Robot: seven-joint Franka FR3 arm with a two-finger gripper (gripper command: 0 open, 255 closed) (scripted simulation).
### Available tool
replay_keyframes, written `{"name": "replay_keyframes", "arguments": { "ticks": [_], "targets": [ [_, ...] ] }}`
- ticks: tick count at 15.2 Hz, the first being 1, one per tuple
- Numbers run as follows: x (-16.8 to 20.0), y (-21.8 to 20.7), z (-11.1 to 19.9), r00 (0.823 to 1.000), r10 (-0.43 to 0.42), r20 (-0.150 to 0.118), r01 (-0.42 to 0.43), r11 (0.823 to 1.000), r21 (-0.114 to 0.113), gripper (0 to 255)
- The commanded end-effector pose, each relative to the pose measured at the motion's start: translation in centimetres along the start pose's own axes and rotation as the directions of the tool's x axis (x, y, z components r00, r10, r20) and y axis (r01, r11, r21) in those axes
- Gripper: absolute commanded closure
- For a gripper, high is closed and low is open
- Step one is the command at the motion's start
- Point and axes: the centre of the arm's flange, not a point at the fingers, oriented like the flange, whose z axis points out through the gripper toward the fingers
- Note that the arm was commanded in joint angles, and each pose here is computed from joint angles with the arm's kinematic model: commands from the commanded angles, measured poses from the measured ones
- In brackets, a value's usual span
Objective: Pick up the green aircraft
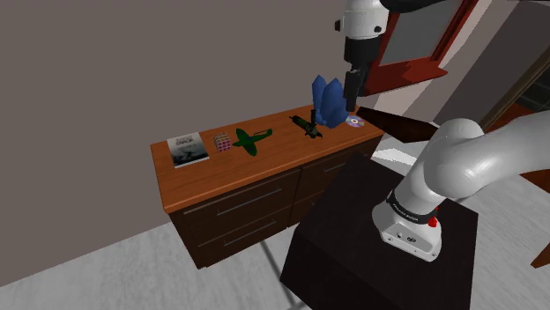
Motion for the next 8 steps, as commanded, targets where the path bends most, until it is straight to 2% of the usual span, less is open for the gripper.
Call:
{"name": "replay_keyframes", "arguments": {
  "ticks": [1,8],
  "targets": [
    [0.0,0.0,0.0,1.000,0.000,0.000,0.000,1.000,0.000,0],
    [7.7,3.9,3.9,0.991,-0.128,0.028,0.129,0.992,-0.014,0]
  ]
}}
